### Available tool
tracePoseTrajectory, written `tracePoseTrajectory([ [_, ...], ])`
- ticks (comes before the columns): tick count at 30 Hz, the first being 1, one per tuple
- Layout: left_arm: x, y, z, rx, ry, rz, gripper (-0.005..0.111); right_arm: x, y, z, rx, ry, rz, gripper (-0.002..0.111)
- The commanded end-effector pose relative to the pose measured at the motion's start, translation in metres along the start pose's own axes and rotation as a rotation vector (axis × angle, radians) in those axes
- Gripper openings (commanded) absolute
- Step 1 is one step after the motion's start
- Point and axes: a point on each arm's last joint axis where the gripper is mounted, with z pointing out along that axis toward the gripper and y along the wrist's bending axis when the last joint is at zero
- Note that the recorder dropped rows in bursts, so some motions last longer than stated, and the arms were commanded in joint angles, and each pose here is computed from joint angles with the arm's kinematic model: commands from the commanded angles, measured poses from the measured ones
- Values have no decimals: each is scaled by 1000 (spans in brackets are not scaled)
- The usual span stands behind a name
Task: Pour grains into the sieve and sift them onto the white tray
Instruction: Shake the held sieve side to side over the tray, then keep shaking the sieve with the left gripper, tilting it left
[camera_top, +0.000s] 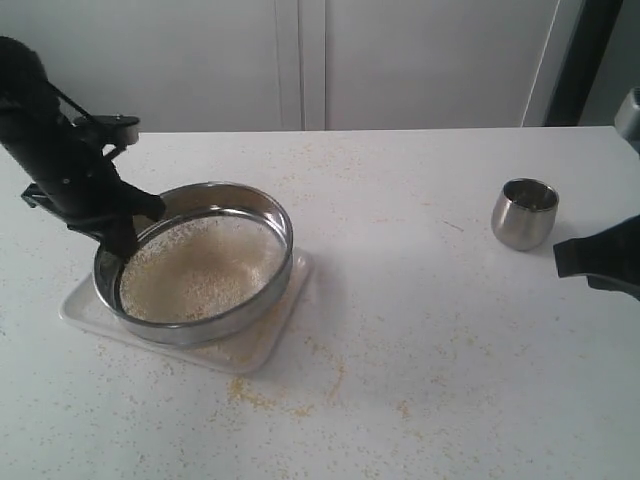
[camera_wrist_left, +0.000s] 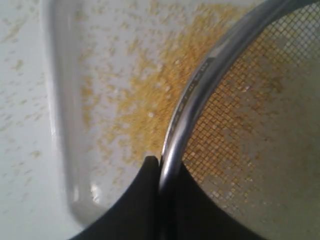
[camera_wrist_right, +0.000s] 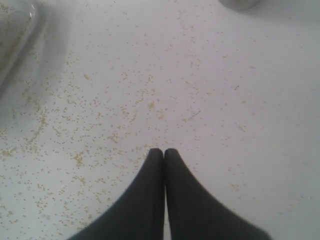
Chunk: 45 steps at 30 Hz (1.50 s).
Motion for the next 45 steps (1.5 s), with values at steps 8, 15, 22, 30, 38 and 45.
tracePoseTrajectory([
  [8, 5, -8, 6, 4, 5, 104, 0, 1, 0, -1, 3, -7, 2, 0],
  [15, 0, -2, 1, 126, -65, -83, 0, 1, 0, -1, 3, -7, 2, 0],
  [22, 8, 21, -6, -102, -18, -127, 0, 1, 0, 0, 3, -5, 2, 0],
  [30, 8, 28, -8, -35, -60, -231, 0, 1, 0, 0, 3, -5, 2, 0],
  [38, 12, 36, -3, -46, -22, -311, 0, 1, 0, 0, 3, -7, 2, 0],
  [45, 4, -9, 8, 59, -44, -29, 0, 0, -1, 0, 3, -14, 4, 0],
])
